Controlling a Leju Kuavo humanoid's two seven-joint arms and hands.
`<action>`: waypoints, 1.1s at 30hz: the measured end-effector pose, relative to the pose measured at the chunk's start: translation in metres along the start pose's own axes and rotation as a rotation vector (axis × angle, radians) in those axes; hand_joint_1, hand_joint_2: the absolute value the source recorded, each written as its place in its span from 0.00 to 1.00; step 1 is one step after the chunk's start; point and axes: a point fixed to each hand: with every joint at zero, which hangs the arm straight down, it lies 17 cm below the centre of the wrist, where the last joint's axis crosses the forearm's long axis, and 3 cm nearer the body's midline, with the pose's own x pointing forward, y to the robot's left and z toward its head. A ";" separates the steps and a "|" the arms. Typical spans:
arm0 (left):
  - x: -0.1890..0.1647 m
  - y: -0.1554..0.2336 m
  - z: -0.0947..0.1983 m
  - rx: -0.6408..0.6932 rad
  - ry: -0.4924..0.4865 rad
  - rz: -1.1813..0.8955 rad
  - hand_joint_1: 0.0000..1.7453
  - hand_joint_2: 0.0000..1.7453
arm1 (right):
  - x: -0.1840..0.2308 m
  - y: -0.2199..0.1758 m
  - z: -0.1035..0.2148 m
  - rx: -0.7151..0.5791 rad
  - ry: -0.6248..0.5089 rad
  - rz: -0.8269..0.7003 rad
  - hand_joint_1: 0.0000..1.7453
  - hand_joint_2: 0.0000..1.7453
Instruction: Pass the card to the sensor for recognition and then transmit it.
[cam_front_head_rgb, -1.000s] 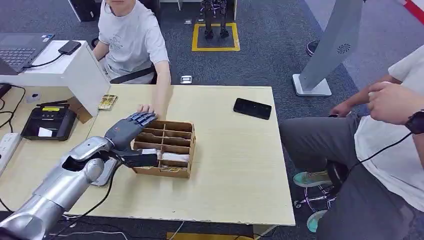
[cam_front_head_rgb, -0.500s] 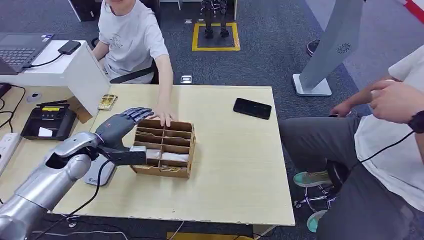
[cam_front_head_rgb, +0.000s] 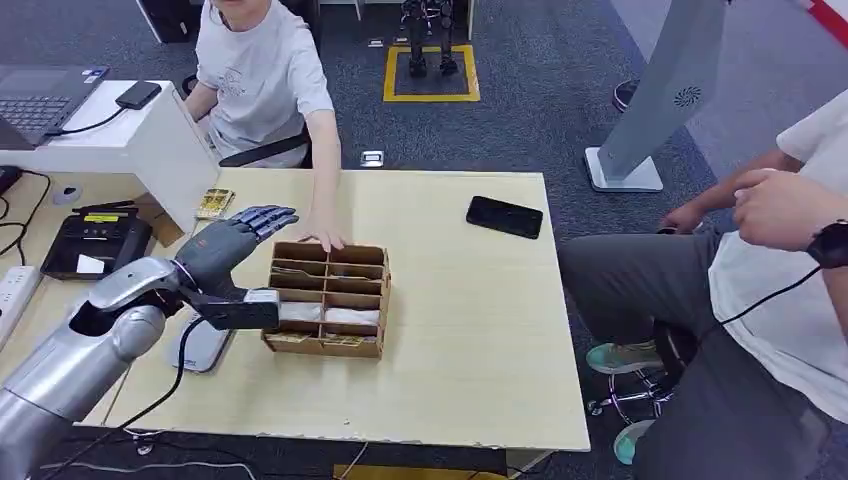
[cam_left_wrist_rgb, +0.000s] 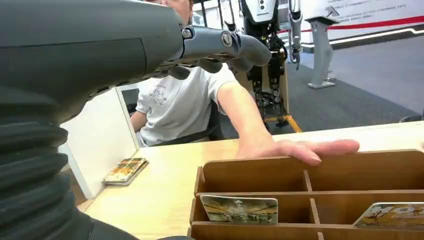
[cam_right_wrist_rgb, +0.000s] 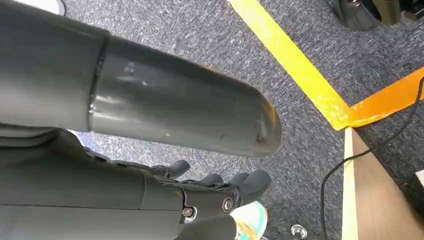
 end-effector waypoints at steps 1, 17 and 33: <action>0.000 0.000 0.000 0.001 0.000 0.000 0.00 1.00 | 0.000 0.000 0.000 0.000 0.000 0.000 0.00 0.00; -0.009 -0.011 0.012 -0.057 0.023 -0.008 0.00 1.00 | 0.001 0.000 0.000 0.000 -0.004 0.001 0.00 0.00; -0.010 -0.017 0.013 -0.077 0.031 -0.018 0.00 1.00 | 0.003 -0.001 -0.001 0.001 -0.012 0.015 0.00 0.00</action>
